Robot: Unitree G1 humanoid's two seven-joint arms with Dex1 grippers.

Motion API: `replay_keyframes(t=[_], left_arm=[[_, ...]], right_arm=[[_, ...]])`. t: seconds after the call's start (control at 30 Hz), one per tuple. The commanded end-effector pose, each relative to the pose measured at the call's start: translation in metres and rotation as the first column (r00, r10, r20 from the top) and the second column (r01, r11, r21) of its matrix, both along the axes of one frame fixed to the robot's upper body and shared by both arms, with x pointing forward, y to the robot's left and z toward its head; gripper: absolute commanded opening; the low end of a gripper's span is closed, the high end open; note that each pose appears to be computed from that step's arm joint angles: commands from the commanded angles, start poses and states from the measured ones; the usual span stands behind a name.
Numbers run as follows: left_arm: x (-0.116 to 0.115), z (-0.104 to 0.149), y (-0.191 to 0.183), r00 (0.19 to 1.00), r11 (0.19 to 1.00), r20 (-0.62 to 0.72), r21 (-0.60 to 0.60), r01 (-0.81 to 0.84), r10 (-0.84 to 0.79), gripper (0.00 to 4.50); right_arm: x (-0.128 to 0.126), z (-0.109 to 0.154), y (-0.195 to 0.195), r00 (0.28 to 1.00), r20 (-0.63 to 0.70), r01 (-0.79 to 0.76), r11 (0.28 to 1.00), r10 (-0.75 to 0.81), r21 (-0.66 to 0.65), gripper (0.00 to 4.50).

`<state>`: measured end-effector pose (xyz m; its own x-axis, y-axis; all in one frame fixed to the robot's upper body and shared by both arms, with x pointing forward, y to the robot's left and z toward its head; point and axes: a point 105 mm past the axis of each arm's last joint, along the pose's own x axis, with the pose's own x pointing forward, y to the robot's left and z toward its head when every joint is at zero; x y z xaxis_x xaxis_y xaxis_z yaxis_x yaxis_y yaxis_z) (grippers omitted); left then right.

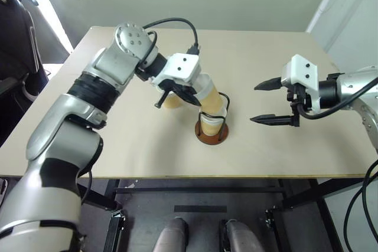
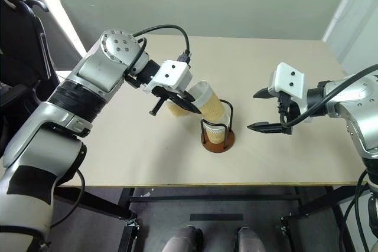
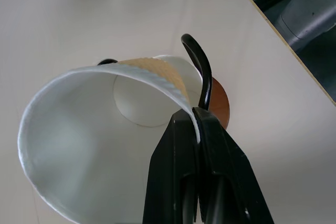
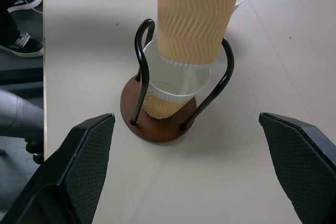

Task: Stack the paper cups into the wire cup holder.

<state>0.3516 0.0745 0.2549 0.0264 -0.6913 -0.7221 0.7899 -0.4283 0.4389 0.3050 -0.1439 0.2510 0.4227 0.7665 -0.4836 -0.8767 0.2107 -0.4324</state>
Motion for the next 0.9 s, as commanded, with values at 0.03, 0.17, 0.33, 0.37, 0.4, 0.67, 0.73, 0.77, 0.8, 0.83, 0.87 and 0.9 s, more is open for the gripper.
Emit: replay_keyframes(t=[0.03,0.17,0.33,0.37,0.4,0.67,0.73,0.77,0.8,0.83,0.87,0.9], left_arm=[[-0.008,0.003,-0.001,0.999,0.999,-0.013,0.016,0.043,-0.042,0.02],[-0.008,0.001,-0.002,0.999,0.999,-0.021,0.022,0.046,-0.045,0.02],[-0.007,0.000,-0.004,0.999,0.999,-0.022,0.028,0.044,-0.044,0.02],[-0.007,0.000,-0.004,0.999,0.999,-0.018,0.031,0.042,-0.041,0.20],[-0.006,0.001,-0.004,0.999,0.999,-0.014,0.031,0.042,-0.041,0.40],[-0.002,0.005,-0.006,0.999,0.999,0.024,0.024,0.041,-0.042,2.94],[0.000,0.008,-0.009,0.999,0.999,0.032,0.004,0.043,-0.043,3.29],[0.000,0.009,-0.011,0.998,0.999,0.034,-0.010,0.043,-0.043,3.67],[0.001,0.012,-0.013,0.998,0.998,0.039,-0.033,0.045,-0.043,3.94],[0.002,0.014,-0.015,0.998,0.998,0.045,-0.058,0.037,-0.034,4.28],[0.003,0.016,-0.015,0.999,0.997,0.042,-0.070,0.028,-0.025,4.44],[0.005,0.017,-0.013,0.999,0.997,0.046,-0.081,0.019,-0.015,4.44]], right_arm=[[-0.003,0.017,-0.002,0.998,0.071,0.000,1.000,-0.001,0.015,4.50],[-0.003,0.017,-0.002,0.997,0.072,0.000,1.000,-0.001,0.016,4.50],[-0.004,0.016,-0.002,0.998,0.070,0.001,1.000,-0.002,0.016,4.50],[-0.004,0.016,-0.002,0.998,0.070,0.001,1.000,-0.002,0.016,4.50],[-0.003,0.016,-0.002,0.998,0.070,0.002,1.000,-0.003,0.016,4.50],[-0.002,0.018,-0.003,0.997,0.074,0.004,1.000,-0.006,0.016,4.50],[-0.002,0.018,-0.003,0.997,0.075,0.005,1.000,-0.006,0.015,4.50],[-0.002,0.018,-0.003,0.997,0.076,0.004,1.000,-0.005,0.015,4.50],[-0.002,0.018,-0.003,0.997,0.076,0.003,1.000,-0.005,0.015,4.50],[-0.002,0.018,-0.002,0.997,0.076,0.000,1.000,-0.002,0.017,4.50],[-0.002,0.019,-0.001,0.997,0.077,-0.006,1.000,0.004,0.021,4.50],[-0.002,0.020,0.000,0.997,0.081,-0.014,1.000,0.012,0.025,4.50]])
